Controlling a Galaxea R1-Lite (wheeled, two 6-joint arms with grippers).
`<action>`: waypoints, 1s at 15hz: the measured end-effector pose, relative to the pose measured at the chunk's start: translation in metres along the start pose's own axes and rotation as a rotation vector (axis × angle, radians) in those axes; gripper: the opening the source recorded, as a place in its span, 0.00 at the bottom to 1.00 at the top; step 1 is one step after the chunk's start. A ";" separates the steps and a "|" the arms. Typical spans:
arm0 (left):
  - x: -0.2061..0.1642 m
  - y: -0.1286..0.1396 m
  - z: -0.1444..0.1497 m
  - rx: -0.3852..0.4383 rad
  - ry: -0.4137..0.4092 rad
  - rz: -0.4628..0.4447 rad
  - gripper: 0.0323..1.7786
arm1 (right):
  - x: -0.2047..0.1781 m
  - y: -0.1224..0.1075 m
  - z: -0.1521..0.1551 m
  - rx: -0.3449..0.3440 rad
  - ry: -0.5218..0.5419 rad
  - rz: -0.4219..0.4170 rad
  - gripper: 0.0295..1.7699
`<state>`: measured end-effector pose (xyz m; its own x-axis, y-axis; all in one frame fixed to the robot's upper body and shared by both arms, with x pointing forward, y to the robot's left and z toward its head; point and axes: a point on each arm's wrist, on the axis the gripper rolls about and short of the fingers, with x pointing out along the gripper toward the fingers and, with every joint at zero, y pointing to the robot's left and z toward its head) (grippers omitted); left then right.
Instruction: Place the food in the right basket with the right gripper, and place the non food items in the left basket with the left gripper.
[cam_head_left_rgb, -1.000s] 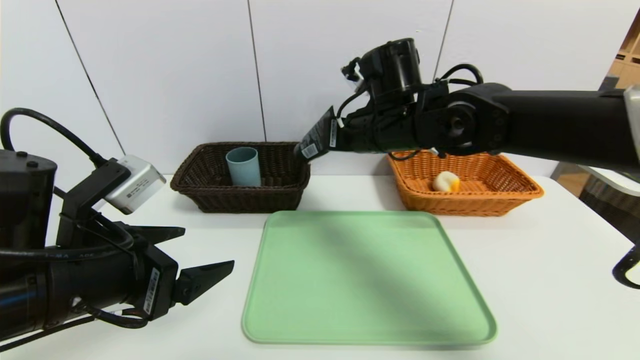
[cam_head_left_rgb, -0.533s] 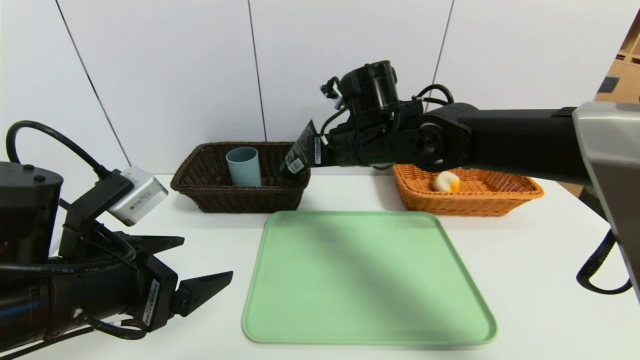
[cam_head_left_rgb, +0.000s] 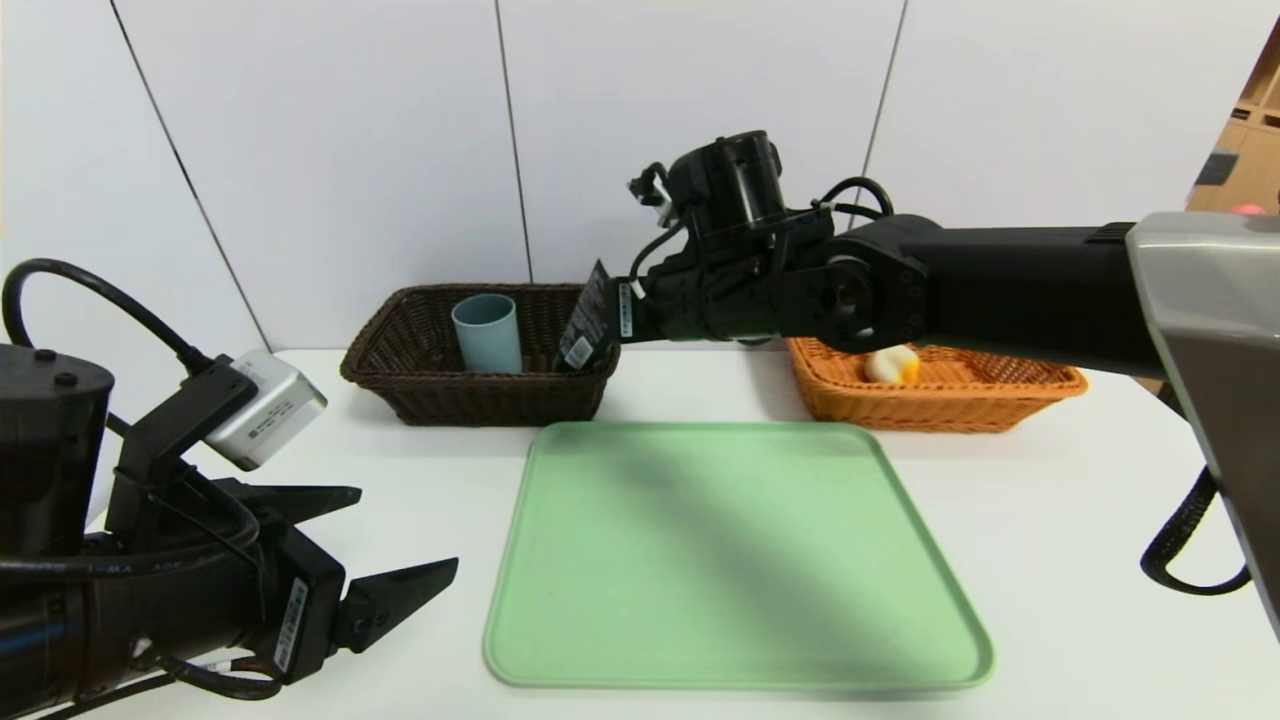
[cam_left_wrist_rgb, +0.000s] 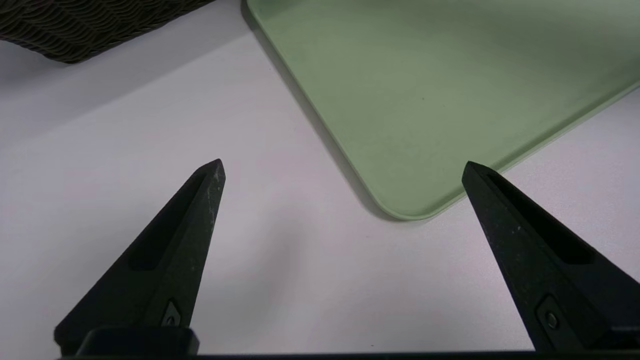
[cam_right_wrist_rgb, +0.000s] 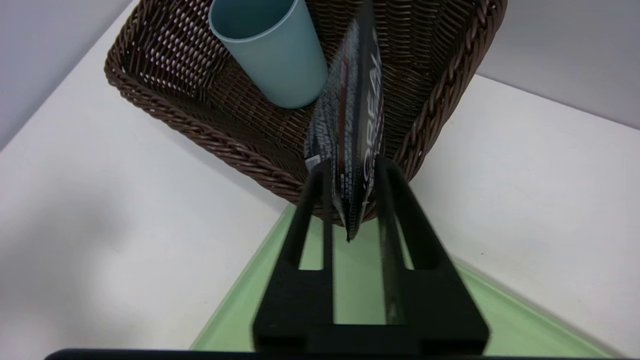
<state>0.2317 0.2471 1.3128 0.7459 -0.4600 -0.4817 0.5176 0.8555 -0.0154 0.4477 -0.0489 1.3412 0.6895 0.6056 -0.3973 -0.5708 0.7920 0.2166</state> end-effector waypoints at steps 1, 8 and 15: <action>0.000 0.000 0.000 0.000 0.001 0.001 0.95 | 0.000 0.001 0.000 0.002 -0.001 -0.004 0.29; -0.001 0.000 0.000 -0.001 -0.003 0.000 0.95 | -0.003 0.001 0.005 -0.001 -0.036 -0.003 0.69; -0.005 0.002 0.002 -0.002 -0.021 0.013 0.95 | -0.042 -0.039 0.028 0.067 -0.036 -0.109 0.85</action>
<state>0.2296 0.2504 1.3164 0.7614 -0.4534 -0.4633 0.5068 0.8620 -0.0107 0.4532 -0.1031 1.3743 0.7624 0.5168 -0.3895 -0.4612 0.8561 0.2331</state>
